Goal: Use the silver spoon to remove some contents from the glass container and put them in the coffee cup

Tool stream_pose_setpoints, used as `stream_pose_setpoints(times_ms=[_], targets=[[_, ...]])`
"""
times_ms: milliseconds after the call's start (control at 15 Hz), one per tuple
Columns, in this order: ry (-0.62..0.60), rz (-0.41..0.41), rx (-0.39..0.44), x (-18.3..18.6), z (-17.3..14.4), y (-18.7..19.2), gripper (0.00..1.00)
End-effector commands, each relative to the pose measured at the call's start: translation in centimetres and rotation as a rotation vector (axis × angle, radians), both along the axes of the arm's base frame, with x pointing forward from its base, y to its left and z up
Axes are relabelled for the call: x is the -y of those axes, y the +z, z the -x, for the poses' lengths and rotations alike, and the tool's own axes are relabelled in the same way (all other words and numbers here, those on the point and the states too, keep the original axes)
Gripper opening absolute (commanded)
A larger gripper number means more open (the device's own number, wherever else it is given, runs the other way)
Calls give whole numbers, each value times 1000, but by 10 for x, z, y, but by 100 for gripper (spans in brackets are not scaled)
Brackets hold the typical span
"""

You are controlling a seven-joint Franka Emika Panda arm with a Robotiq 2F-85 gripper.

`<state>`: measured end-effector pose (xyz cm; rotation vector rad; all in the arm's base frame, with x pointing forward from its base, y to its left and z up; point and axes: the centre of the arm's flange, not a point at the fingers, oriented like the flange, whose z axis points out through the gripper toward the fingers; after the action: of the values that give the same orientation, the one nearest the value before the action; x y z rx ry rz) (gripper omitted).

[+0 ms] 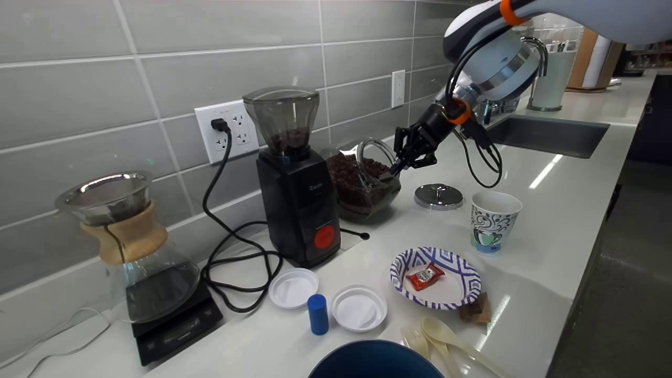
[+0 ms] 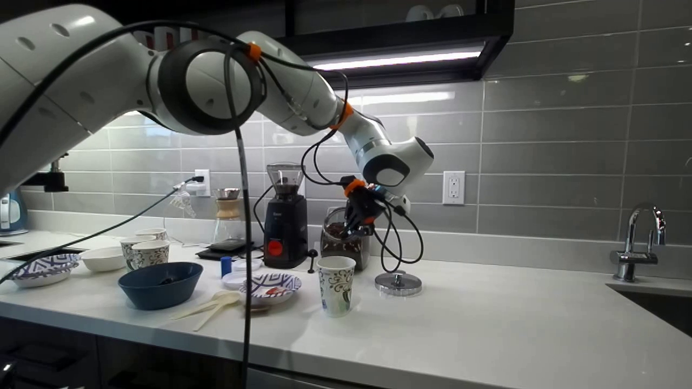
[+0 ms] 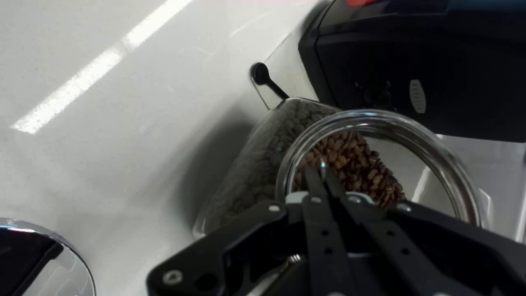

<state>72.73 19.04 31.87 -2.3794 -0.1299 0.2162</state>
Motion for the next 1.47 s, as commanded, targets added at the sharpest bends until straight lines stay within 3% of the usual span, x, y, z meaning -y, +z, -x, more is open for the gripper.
stream_pose_setpoints(times_ms=[0, 67, 133, 600, 867, 1200, 1400], targets=[[-1, 12, 21, -4, -17, -3, 1], [0, 9, 25, -5, -18, -2, 1], [-1, 4, 25, -5, -17, -1, 21], [16, -24, 39, -9, -10, 22, 70], [23, 0, 25, -5, 4, 35, 97], [66, 116, 7, 34, 45, 56, 100], [57, 272, 56, 72, 78, 69, 100]])
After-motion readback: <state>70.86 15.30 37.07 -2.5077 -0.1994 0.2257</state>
